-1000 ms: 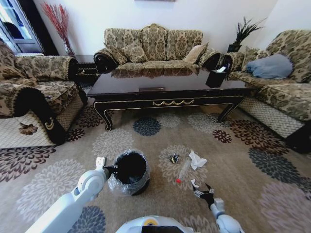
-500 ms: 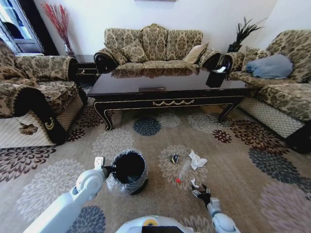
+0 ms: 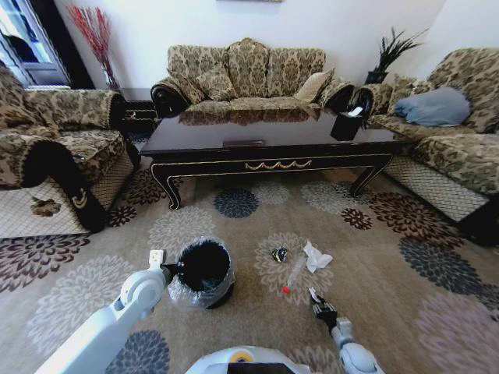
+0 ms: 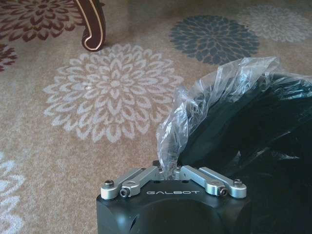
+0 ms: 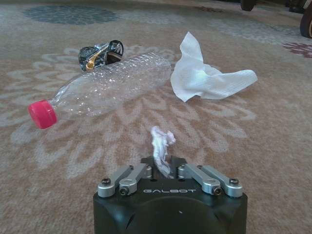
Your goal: Move to the front of the table and pick up the trash from the floor, then place it into the trash bin.
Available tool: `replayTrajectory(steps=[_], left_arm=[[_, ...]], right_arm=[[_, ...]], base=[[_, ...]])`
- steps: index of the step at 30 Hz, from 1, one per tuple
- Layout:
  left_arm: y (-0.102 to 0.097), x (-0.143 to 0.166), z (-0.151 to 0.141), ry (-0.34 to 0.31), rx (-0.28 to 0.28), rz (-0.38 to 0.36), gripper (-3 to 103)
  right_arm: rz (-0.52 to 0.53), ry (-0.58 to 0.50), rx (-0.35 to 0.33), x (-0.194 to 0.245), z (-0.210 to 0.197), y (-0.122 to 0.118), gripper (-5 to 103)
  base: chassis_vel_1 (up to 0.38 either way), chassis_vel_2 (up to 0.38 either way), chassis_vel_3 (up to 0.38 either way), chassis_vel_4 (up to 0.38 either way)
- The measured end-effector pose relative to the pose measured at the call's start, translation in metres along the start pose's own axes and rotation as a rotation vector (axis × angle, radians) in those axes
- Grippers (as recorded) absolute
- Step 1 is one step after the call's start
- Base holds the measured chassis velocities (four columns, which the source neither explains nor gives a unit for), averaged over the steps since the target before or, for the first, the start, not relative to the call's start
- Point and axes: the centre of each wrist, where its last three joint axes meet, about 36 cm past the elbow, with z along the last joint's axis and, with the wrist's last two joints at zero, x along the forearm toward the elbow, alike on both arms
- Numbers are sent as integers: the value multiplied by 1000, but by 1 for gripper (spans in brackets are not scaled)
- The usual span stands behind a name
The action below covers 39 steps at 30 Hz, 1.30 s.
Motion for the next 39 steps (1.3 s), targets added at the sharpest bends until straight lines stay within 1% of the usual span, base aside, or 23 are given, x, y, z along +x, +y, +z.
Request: replayTrajectory(steps=[1,4,5,12,16,18,21,24,25,30,31,34,36,39], left_arm=[[0,0,0,-1,1,-1,3],[0,0,0,1,2,0,3],[-1,0,1,2,1,1,3],[-6,0,5,10,-12,12,3],[-10,-1,8,19,-24,24,3],[-13,-4,8,24,-38,31,3],[-17,-6,7,28,-47,42,3],[-27,-12,6,36,-67,77,3],[-27,-12,6,36,-67,77,3],[-48,-26,-1,40,-111,113,3],[-48,-26,-1,40,-111,113,3],[-67,-36,-18,34,-130,141,3],[-70,-37,-20,33,-132,146,3],[-101,-42,-33,30,-171,192,3]], right_arm=[[-1,-1,0,0,0,0,19],[-1,-7,6,3,-3,-1,3],[-1,-10,8,4,-4,-2,1],[-2,-28,12,7,-9,-2,0],[-3,-62,22,11,-20,-3,0],[-7,-103,27,15,-35,-6,0],[-13,-142,15,20,-52,-8,0],[-37,-210,-4,34,-84,-9,0],[-37,-210,-4,34,-84,-9,0],[-120,-335,-13,68,-141,7,0],[-120,-335,-13,68,-141,7,0],[-178,-392,-18,96,-166,21,0],[-184,-398,-18,99,-168,23,0],[-241,-450,-21,122,-190,41,0]], base=[[0,0,0,0],[0,0,0,0],[0,0,0,0],[0,0,0,0],[0,0,0,0],[0,0,0,0],[0,0,0,0],[0,0,0,0],[0,0,0,0],[0,0,0,0],[0,0,0,0],[0,0,0,0],[0,0,0,0],[0,0,0,0]])
